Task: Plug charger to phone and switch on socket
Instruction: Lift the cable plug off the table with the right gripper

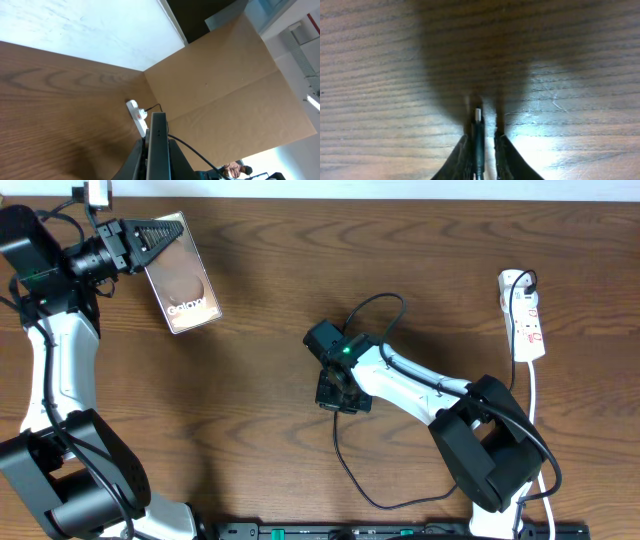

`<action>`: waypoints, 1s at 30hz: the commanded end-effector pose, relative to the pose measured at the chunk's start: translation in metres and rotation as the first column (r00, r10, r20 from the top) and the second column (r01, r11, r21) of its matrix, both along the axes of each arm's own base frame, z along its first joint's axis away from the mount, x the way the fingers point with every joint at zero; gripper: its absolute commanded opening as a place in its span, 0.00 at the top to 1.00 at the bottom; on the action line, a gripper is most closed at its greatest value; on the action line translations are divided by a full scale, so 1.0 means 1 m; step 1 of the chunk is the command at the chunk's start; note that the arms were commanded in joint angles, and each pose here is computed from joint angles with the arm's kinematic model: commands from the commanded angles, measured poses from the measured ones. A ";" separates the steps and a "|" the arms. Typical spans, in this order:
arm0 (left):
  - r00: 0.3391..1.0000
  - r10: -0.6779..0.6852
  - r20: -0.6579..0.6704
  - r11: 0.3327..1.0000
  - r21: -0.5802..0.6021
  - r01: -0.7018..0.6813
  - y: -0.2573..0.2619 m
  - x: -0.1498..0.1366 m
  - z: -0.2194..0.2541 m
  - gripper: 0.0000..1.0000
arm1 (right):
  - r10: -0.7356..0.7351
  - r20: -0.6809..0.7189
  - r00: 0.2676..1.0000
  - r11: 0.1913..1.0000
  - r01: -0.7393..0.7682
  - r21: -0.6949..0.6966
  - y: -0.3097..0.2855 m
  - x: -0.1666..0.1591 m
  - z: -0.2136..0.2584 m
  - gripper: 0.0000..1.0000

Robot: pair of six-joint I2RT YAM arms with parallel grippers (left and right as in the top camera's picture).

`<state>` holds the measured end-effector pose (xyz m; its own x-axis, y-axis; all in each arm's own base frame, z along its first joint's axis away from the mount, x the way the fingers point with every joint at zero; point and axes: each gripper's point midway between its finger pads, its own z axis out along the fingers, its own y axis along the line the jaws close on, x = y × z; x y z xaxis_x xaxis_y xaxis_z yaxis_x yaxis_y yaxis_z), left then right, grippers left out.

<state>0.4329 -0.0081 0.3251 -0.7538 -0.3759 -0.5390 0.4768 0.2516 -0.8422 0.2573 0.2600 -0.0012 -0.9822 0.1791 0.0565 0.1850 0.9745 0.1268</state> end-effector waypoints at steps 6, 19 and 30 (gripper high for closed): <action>0.999 -0.030 0.029 1.000 0.010 0.029 -0.003 -0.005 0.006 0.93 | -0.016 -0.030 0.999 0.999 0.015 -0.036 -0.007 -0.003 -0.012 0.98; 0.999 -0.030 0.029 1.000 0.009 0.029 -0.003 -0.005 0.006 0.93 | -0.034 -0.119 0.992 0.996 0.024 -0.083 -0.019 -0.024 -0.012 0.99; 0.999 -0.030 0.029 1.000 0.009 0.029 -0.003 -0.005 0.006 0.93 | 0.018 -0.307 0.951 0.998 -0.033 -0.044 -0.014 -0.058 -0.033 0.99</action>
